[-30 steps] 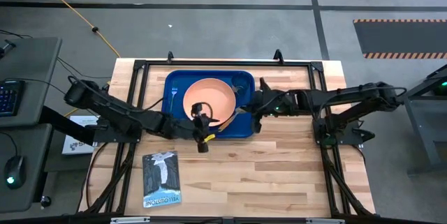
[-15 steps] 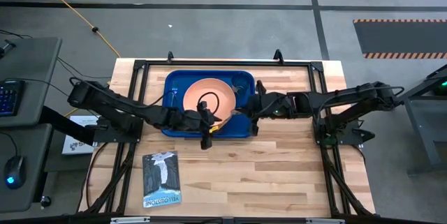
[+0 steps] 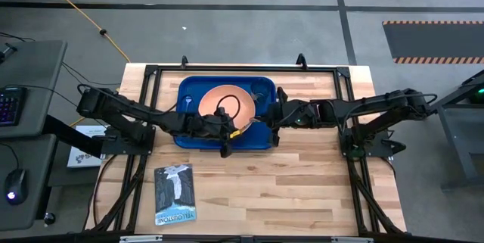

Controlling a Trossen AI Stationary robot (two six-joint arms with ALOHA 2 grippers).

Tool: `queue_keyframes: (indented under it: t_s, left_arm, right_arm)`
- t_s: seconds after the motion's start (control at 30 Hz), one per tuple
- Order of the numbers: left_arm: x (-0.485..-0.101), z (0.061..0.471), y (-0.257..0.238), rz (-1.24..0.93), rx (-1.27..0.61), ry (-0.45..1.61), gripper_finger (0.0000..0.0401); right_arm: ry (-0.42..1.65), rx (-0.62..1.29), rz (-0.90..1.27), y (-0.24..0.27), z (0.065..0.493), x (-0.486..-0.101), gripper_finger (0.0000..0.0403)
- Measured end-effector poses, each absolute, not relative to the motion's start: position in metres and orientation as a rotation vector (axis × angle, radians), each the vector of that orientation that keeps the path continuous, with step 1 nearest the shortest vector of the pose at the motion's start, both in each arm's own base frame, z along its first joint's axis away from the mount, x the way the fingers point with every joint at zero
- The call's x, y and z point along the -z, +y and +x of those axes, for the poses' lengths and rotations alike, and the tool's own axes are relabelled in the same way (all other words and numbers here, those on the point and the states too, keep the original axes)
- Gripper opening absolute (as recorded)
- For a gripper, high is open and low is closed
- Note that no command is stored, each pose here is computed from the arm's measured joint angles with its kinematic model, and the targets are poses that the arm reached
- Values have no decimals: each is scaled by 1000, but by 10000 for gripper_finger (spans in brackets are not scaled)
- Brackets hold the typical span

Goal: Pick and place plate/cup/fork/spoon on tray
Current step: Put the orange spoon on the blue tray

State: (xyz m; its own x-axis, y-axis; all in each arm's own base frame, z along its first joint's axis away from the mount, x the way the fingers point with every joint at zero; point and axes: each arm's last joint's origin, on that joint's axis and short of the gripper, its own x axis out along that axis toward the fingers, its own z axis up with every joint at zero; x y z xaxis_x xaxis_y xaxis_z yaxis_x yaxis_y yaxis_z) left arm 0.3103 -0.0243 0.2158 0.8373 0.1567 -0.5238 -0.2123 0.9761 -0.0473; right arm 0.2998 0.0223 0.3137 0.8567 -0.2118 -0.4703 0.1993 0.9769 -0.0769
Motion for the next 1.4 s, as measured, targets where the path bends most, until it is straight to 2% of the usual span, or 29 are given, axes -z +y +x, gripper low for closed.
queue_keyframes:
  t_s: [0.07,0.3,0.4,0.6,0.77,0.93,1.1,1.27,1.4]
  left_arm:
    - [-216,311,-22,-114,-197,547,22]
    - [-215,310,-20,-106,-187,554,22]
    - [-219,305,-19,-74,-221,569,21]
    - [-237,285,-15,-29,-338,583,21]
    - [-243,252,-19,-25,-419,492,21]
    - [-230,198,-17,-170,-436,316,21]
    - [-194,153,-2,-415,-550,194,21]
    - [-151,133,9,-689,-636,225,21]
    - [-140,129,14,-817,-669,226,21]
  right_arm:
    - [499,214,-34,22,300,-314,0]
    - [498,222,-46,22,299,-314,9]
    - [475,259,-44,21,292,-322,43]
    - [436,370,-61,15,269,-340,137]
    - [486,386,-24,13,253,-343,171]
    - [567,404,-1,13,247,-336,172]
    - [568,412,20,13,248,-324,172]
    - [551,411,24,12,251,-305,172]
    - [552,415,45,12,251,-295,172]
